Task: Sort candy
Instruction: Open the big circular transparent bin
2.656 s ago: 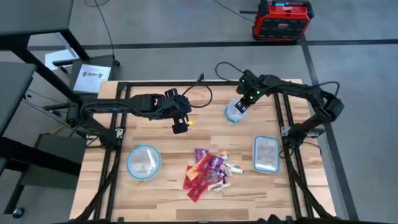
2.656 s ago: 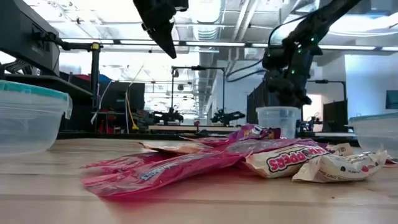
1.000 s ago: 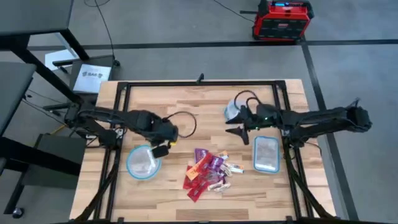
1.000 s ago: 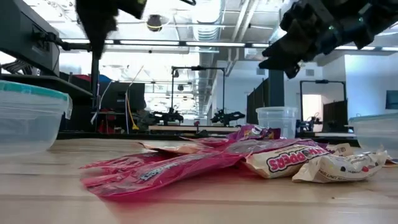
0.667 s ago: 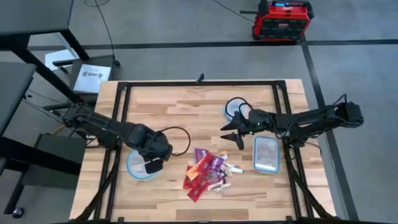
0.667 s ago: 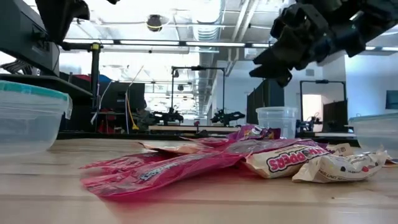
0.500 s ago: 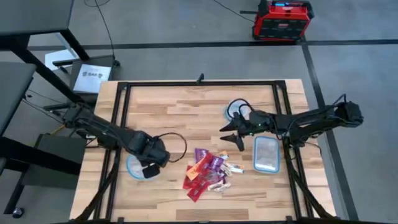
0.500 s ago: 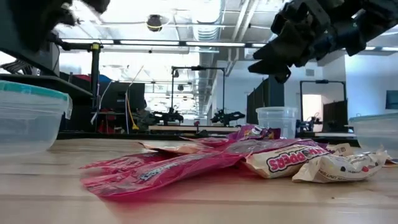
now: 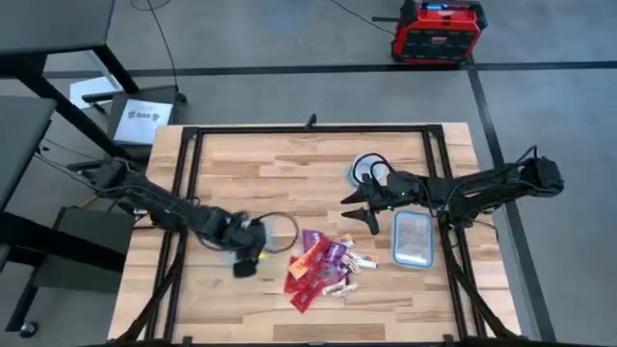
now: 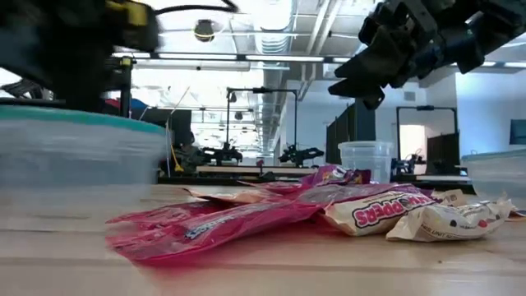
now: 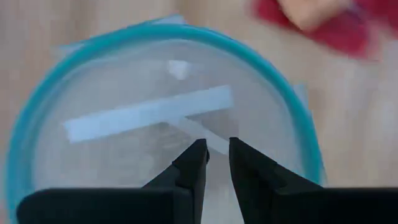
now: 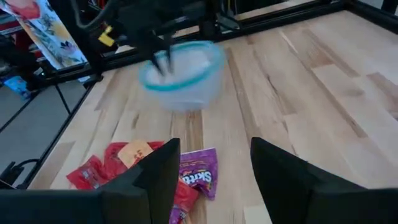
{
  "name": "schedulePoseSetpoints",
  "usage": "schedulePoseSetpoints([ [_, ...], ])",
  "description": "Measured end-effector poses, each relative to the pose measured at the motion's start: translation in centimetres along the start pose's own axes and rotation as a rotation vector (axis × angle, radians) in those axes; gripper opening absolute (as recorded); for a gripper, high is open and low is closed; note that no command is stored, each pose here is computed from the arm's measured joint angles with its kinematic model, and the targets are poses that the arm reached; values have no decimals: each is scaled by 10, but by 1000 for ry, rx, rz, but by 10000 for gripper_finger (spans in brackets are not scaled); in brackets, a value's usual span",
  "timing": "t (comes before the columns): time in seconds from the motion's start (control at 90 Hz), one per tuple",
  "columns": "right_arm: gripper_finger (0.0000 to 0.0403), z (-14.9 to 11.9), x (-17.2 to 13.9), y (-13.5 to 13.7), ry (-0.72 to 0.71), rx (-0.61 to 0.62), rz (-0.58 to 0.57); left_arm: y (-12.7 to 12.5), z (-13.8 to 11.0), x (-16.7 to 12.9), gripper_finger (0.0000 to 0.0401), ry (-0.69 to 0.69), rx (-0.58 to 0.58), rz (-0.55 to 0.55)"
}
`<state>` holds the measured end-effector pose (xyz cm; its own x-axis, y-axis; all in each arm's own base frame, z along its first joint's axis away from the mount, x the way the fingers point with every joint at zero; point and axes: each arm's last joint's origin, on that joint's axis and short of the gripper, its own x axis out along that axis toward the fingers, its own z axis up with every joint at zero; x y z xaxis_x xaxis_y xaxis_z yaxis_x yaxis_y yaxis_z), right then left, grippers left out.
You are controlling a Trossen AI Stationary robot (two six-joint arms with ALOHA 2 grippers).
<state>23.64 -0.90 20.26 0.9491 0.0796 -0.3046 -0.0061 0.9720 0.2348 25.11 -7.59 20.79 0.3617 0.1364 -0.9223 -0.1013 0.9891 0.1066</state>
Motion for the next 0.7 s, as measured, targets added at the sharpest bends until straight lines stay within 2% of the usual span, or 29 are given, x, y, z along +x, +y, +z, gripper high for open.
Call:
schedulePoseSetpoints([
  [0.111, 182, 0, 0, 0, -1, 0, 1, 11, 20, 0, 56, -121, 125, 1],
  [0.256, 182, 0, 0, 1, 0, 0, 4, 18, 39, -19, 56, -149, 124, 6],
  [0.367, 182, 1, 3, 1, -25, -10, 12, 18, 44, -39, 56, -110, 58, 4],
  [0.467, 182, 1, 12, 1, -75, -52, 24, 18, 38, -44, 56, -75, -51, 44],
  [0.611, 182, 1, 40, -2, -73, -74, 24, 8, 17, -28, 56, -95, -166, 28],
  [0.7, 182, 2, 65, -5, -37, -133, 16, 2, 5, -17, 56, -143, -224, -17],
])
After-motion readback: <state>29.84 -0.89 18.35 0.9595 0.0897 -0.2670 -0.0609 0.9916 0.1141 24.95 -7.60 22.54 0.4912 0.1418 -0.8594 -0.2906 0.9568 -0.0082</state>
